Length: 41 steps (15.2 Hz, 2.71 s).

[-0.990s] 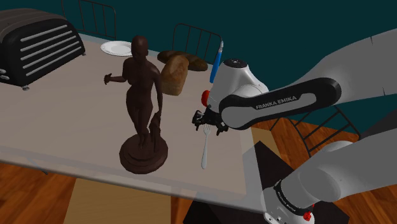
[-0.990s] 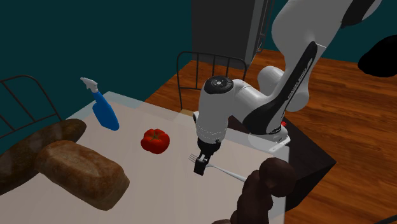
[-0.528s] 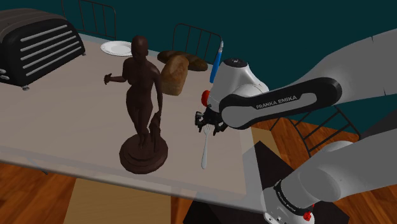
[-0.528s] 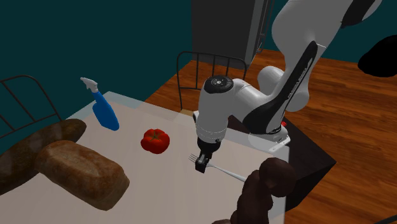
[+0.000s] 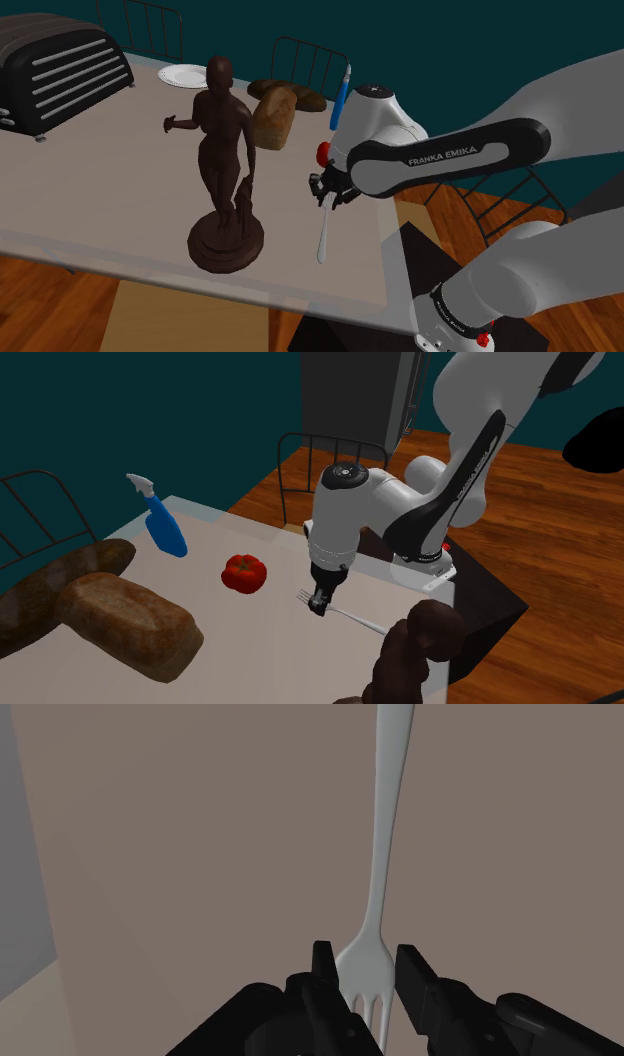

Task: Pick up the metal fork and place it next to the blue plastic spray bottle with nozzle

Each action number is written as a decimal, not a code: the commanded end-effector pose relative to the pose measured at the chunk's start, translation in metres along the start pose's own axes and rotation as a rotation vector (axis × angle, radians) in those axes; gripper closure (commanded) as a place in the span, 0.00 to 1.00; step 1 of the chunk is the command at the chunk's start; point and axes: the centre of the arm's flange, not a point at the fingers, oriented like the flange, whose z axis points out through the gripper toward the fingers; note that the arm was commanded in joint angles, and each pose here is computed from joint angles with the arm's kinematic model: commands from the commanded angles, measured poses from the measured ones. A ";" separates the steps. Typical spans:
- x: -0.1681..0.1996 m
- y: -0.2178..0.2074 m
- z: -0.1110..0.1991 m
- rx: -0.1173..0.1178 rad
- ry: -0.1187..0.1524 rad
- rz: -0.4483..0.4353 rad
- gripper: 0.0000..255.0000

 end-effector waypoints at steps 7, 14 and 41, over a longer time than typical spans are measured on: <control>0.003 -0.003 -0.041 0.000 0.000 0.000 1.00; 0.005 -0.003 -0.078 0.000 0.000 0.000 1.00; 0.014 -0.006 -0.220 0.000 0.000 0.000 1.00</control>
